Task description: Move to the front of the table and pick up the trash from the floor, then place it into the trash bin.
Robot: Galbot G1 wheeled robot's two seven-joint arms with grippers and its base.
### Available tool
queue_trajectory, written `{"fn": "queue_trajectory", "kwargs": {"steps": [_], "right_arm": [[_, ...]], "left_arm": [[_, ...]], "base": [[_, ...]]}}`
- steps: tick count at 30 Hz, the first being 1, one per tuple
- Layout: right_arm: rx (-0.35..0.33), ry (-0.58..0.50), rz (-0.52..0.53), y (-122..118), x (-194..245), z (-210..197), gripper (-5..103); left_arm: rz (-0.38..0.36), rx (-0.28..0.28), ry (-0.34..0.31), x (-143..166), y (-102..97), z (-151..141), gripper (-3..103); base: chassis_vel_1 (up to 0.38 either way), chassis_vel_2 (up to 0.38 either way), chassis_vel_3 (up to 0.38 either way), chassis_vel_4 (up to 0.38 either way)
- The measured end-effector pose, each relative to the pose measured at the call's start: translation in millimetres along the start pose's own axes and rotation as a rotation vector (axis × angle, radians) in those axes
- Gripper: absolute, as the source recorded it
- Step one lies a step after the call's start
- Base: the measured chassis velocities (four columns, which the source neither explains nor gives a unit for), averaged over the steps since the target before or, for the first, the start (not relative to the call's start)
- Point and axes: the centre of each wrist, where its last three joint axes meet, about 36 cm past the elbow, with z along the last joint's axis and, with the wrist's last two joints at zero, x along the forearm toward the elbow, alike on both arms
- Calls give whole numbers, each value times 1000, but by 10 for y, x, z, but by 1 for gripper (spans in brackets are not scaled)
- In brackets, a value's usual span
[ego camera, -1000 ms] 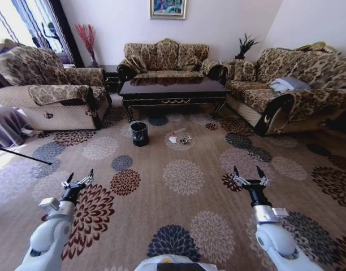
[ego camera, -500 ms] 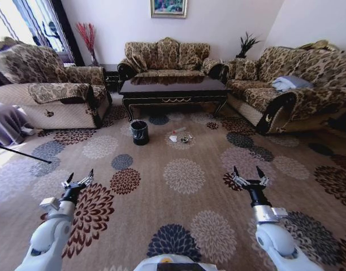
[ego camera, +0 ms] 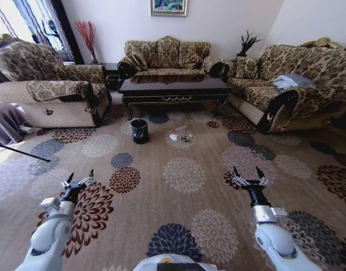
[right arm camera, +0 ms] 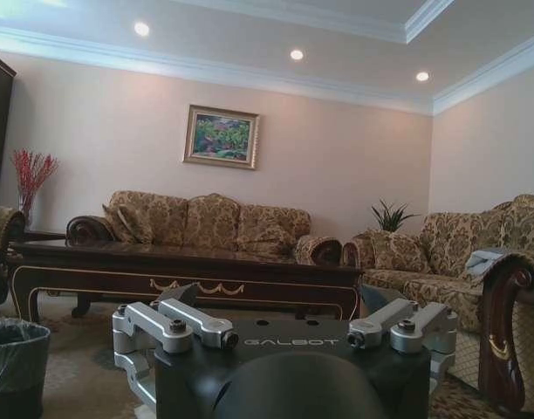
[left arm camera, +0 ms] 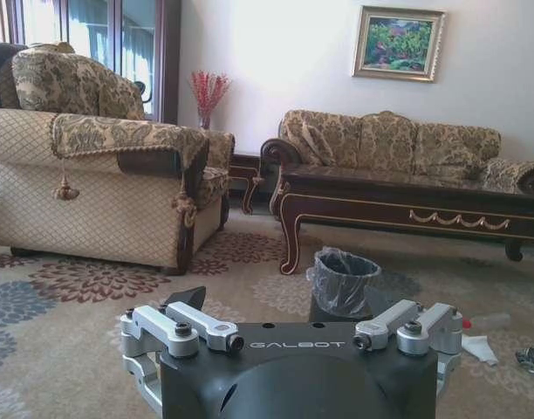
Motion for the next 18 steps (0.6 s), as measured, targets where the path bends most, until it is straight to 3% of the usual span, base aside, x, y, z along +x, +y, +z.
{"fn": "queue_trajectory", "kwargs": {"steps": [18], "right_arm": [[-2, -10, 1, 8, -4, -20, 100]], "left_arm": [[-1, 1, -7, 35, -11, -22, 100]], "base": [[0, 0, 0, 0]]}}
